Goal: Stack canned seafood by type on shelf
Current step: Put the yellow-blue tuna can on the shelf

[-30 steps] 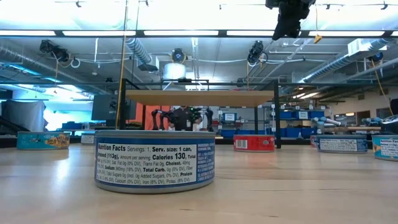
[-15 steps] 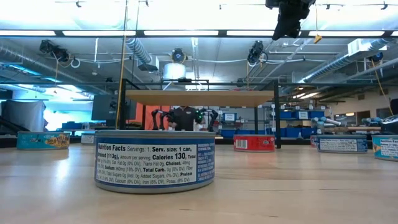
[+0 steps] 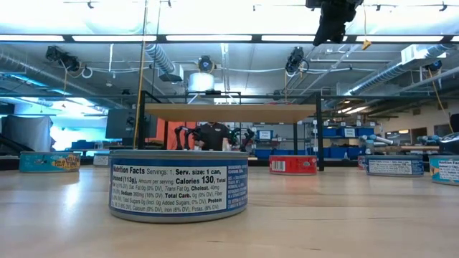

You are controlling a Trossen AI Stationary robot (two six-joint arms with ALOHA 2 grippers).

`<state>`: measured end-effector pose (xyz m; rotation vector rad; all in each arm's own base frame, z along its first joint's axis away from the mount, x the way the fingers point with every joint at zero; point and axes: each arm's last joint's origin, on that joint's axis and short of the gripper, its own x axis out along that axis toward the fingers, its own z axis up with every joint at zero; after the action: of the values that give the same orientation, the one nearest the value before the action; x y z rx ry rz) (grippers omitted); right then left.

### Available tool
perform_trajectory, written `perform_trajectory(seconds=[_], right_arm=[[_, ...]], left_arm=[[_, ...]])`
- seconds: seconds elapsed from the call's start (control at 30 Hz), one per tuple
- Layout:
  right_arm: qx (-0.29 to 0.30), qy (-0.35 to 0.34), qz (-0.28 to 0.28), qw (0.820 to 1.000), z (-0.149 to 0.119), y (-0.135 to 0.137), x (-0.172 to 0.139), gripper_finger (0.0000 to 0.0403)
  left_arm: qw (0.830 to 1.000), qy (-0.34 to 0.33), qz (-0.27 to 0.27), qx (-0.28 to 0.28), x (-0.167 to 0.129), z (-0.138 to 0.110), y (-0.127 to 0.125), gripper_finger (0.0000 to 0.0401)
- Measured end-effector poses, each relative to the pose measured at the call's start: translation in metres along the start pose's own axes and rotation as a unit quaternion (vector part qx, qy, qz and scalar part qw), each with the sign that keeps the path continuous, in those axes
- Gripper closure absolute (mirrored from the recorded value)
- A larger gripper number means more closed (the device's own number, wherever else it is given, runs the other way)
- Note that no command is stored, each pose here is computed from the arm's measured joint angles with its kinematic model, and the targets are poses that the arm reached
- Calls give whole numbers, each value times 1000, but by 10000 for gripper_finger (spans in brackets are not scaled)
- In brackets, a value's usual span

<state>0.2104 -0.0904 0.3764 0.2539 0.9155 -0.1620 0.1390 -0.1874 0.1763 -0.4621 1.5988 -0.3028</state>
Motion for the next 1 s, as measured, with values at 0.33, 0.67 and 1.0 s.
perform_trajectory(seconds=[0.33,0.67,1.0], right_arm=[[-25,0,0,1000,0,0,0,398],[-33,1,0,999,0,0,0,398],[-30,1,0,1000,0,0,0,398]], left_arm=[[989,-106,-77,-76,-43,17,6,400],[972,-160,-166,-40,-57,40,1,379],[988,-114,-100,-24,-11,45,-4,397]])
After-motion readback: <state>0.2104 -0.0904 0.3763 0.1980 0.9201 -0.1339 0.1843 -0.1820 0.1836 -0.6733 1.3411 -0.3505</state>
